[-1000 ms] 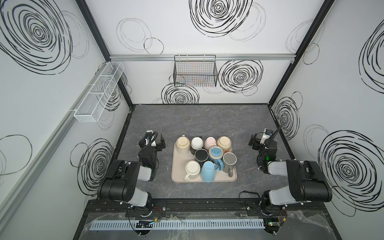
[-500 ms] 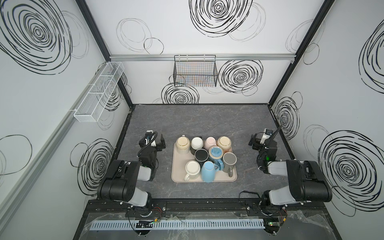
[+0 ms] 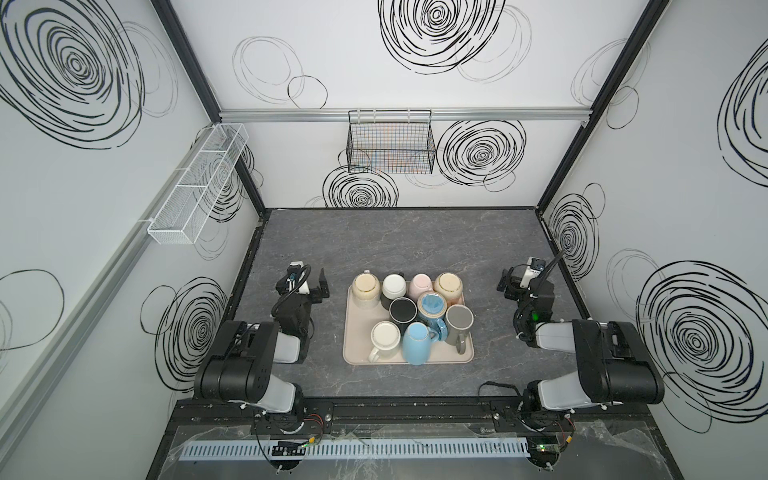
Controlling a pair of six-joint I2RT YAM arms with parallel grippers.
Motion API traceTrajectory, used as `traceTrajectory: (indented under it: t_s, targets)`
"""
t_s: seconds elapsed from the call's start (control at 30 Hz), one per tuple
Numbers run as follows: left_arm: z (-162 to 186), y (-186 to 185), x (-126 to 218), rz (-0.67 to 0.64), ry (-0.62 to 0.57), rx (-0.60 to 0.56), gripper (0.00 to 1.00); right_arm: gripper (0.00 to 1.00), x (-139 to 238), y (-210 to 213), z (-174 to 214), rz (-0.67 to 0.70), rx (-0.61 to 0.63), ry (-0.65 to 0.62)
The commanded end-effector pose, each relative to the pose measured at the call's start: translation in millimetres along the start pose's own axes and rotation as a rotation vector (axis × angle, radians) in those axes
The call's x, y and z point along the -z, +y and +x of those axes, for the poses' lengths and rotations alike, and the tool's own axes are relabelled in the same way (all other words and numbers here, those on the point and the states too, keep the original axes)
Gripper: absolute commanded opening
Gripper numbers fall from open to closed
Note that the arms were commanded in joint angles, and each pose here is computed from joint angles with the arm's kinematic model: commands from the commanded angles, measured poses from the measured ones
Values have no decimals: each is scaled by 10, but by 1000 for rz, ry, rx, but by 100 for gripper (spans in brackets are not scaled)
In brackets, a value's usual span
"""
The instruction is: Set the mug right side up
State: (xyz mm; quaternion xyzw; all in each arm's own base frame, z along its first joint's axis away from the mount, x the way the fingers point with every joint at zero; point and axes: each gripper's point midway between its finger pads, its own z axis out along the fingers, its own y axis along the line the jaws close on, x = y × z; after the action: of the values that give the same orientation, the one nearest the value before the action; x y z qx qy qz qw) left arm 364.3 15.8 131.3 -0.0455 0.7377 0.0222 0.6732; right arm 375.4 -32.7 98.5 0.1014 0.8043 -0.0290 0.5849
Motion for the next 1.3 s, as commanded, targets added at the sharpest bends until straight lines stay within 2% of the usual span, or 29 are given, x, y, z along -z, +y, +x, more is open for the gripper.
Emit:
traceTrajectory:
  t_s: [0.0, 0.13, 0.23, 0.37, 0.43, 0.5, 0.63, 0.73, 0.8, 0.97, 1.07, 1.27]
  targets:
    - [-260, 124, 128, -80, -108, 38, 99, 100, 37, 124, -146, -53, 28, -14]
    - [-423, 217, 261, -170, -117, 46, 99, 100, 94, 108, -316, 2, -21, 54]
    - [-449, 426, 292, -320, -38, 129, 99, 99, 149, 175, -346, -6, -93, 158]
    - [-517, 722, 399, -531, 84, 173, 99, 92, 261, 382, -282, -76, -218, 334]
    - [-517, 793, 473, -571, 132, 241, 99, 88, 341, 455, -186, -93, -245, 423]
    - [-434, 760, 479, -510, 200, 308, 99, 88, 429, 524, -37, -117, -263, 516]
    - [-129, 786, 595, -456, 344, 364, 99, 87, 557, 606, 287, -146, -296, 681]
    - [63, 521, 595, -274, 430, 479, 100, 85, 649, 709, 539, -186, -323, 822]
    - [209, 250, 608, -133, 505, 551, 92, 81, 718, 845, 700, -243, -345, 915]
    - [608, -212, 733, 53, 697, 697, 70, 75, 884, 1181, 971, -349, -312, 1046]
    - [826, -488, 823, 128, 795, 703, 60, 71, 935, 1298, 1091, -387, -298, 1087]
    - [1057, -977, 978, 221, 926, 646, 54, 57, 930, 1306, 1209, -394, -292, 1119]
